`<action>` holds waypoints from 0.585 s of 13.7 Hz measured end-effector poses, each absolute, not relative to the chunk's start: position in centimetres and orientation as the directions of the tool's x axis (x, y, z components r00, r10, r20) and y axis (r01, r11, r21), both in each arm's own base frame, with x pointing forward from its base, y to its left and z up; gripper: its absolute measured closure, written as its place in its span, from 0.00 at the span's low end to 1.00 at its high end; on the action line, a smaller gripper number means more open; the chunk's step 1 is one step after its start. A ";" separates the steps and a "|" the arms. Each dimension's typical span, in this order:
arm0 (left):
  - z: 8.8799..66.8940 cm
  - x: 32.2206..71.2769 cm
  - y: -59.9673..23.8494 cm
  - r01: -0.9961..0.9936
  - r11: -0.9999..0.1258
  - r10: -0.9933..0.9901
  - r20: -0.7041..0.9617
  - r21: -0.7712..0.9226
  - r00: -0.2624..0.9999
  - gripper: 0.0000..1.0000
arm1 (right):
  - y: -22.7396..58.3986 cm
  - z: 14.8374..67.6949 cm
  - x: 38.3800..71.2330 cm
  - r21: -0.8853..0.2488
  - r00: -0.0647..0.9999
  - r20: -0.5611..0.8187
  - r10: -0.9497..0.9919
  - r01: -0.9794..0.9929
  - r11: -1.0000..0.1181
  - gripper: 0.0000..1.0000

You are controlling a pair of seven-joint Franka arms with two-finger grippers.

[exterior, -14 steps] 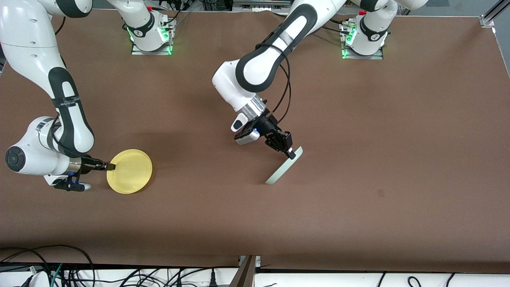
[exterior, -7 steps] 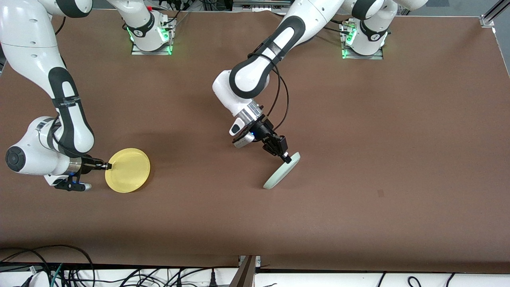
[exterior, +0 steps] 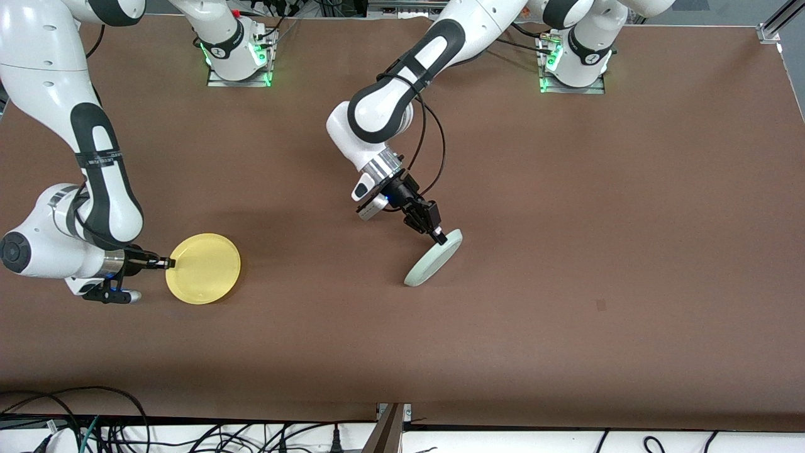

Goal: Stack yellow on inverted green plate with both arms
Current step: 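Lower the inverted green plate onto the table and open the left gripper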

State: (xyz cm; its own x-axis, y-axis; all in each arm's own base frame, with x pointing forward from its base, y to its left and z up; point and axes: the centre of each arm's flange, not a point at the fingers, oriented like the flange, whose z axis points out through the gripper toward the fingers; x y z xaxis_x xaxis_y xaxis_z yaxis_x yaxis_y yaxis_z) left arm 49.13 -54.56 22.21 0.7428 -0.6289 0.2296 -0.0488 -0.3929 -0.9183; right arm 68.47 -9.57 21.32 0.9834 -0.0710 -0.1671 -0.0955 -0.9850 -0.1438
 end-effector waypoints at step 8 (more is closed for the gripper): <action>20.4 42.6 -58.4 -0.012 -0.357 -0.662 0.244 -0.934 0.709 0.82 | -8.4 33.0 70.9 -0.188 0.982 -0.188 0.006 -0.030 -0.982 0.98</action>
